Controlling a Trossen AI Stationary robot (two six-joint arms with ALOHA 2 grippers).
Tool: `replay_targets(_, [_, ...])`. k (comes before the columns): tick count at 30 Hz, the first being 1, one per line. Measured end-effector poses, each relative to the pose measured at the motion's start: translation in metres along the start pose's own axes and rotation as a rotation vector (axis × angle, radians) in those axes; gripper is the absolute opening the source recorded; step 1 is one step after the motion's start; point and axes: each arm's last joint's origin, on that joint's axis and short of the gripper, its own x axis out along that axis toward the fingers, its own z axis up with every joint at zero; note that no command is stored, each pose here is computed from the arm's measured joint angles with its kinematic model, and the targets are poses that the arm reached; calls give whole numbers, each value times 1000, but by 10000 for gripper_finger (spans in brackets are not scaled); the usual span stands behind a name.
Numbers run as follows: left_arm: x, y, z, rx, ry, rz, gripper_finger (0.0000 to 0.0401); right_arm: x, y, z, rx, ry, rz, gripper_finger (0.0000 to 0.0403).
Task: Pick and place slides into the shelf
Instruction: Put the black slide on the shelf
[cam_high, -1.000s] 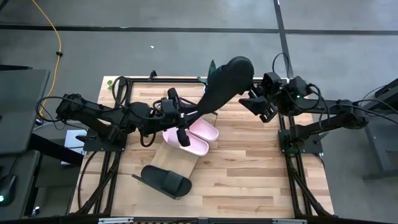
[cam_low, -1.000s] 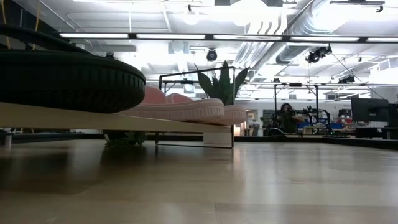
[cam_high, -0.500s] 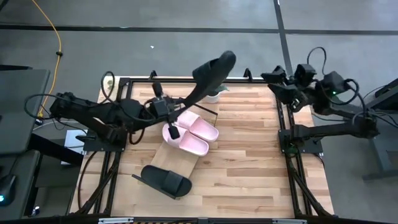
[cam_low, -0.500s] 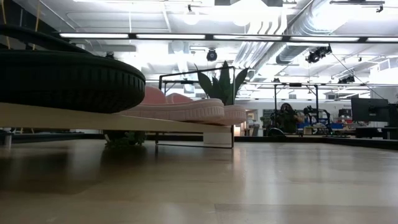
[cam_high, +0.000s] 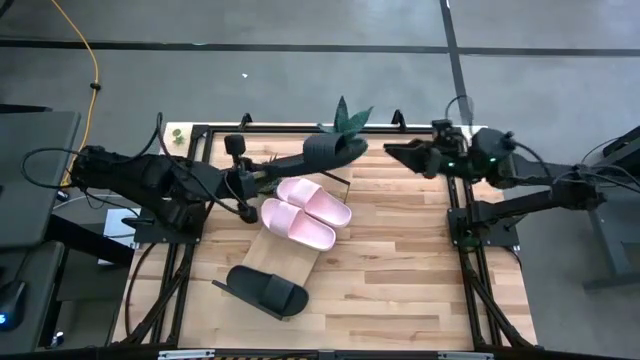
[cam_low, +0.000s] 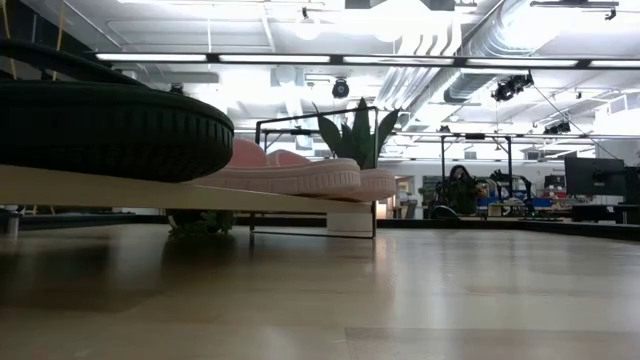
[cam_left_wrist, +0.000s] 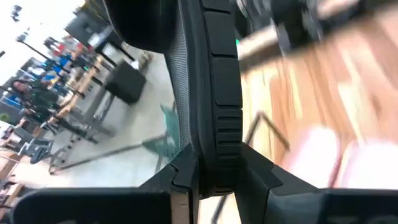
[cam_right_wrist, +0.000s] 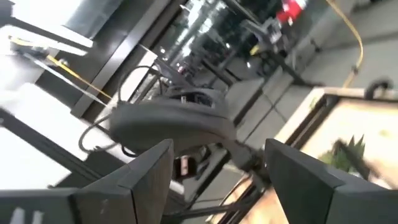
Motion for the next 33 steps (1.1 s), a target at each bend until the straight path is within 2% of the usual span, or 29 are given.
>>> replay_targets(3, [-1, -2, -9, 67, 76, -11, 59, 11, -2, -11, 87, 21, -43, 243])
replay_targets(8, [-3, -4, -23, 243, 234, 49, 58, 21, -1, -30, 214, -8, -139, 243])
replay_targets(13, [-4, -2, -29, 314, 303, 103, 55, 27, 2, -56, 335, -41, -231, 243])
replay_targets(20, [-8, -7, -30, 412, 301, 52, 54, 36, 8, -89, 434, -123, -309, 243])
replay_targets(26, [-18, -20, -24, 489, 232, -10, 53, 43, 14, -105, 466, -144, -287, 244])
replay_targets(33, [-23, -25, -21, 535, 201, -26, 53, 49, 20, -123, 532, -161, -260, 244])
